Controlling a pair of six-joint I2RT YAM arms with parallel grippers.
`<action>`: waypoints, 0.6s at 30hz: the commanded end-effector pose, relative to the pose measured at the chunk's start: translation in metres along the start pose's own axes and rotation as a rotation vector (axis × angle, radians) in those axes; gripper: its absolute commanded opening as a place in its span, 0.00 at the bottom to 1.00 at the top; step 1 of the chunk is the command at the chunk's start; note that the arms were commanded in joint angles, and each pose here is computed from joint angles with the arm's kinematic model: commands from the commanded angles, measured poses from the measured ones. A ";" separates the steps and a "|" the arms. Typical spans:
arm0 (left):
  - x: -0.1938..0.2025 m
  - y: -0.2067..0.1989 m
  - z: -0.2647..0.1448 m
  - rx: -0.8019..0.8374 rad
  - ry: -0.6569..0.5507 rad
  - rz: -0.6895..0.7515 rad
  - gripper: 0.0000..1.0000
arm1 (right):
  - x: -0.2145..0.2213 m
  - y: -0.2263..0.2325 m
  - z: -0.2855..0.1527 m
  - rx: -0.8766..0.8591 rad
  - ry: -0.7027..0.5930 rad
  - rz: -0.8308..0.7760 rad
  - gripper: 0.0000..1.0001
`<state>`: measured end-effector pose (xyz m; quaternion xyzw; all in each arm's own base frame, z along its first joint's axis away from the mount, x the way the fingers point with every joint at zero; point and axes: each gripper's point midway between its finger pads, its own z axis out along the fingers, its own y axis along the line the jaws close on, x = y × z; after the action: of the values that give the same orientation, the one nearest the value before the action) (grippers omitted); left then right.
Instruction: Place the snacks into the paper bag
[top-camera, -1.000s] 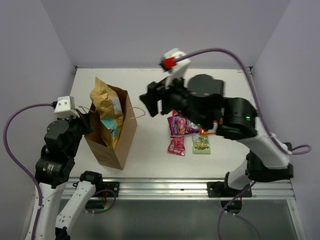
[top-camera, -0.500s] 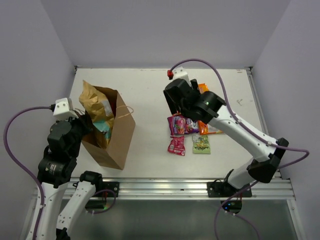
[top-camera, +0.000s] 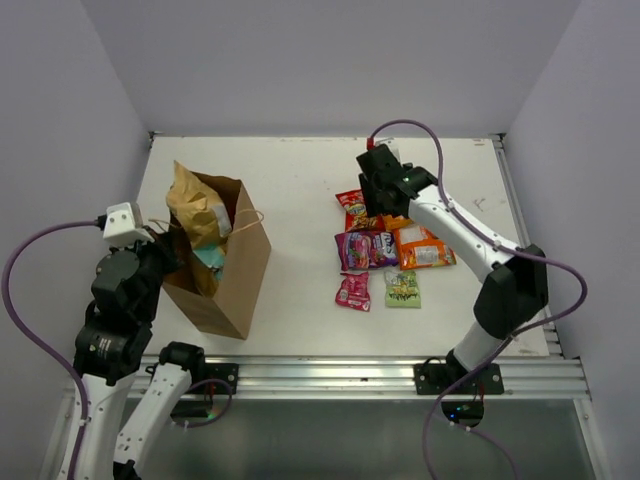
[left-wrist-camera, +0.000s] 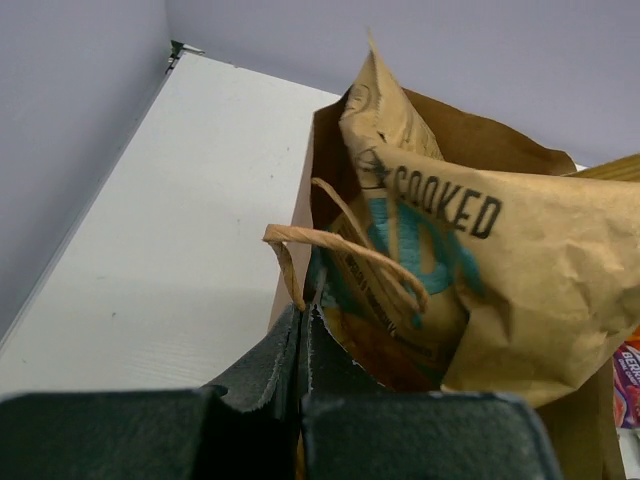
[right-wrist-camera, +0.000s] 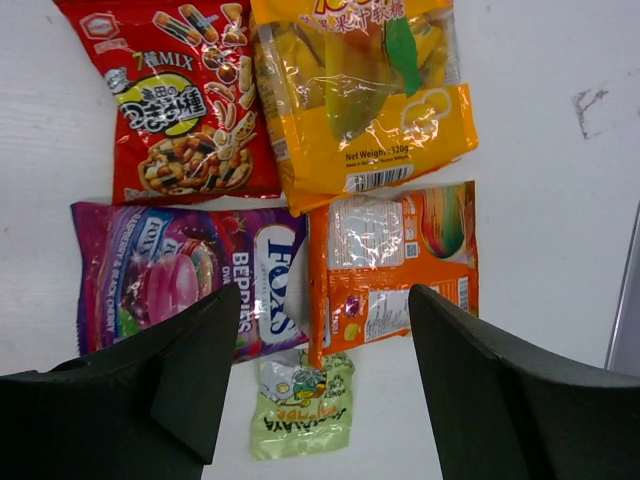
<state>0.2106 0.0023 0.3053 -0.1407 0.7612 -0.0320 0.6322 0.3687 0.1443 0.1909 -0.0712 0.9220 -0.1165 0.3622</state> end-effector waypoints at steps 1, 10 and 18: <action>-0.009 -0.006 0.000 0.032 -0.033 0.003 0.00 | -0.011 0.012 0.037 -0.005 0.003 -0.017 0.70; -0.006 -0.005 0.002 0.025 -0.019 0.034 0.00 | -0.016 0.015 0.106 0.077 0.082 -0.046 0.63; -0.005 -0.003 0.004 0.016 -0.018 0.043 0.00 | 0.003 -0.005 0.147 0.225 0.132 -0.120 0.59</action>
<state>0.2110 0.0010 0.3064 -0.1269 0.7621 -0.0293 0.6343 0.4512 0.1302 0.0771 -0.0859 0.9353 -0.2020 0.2776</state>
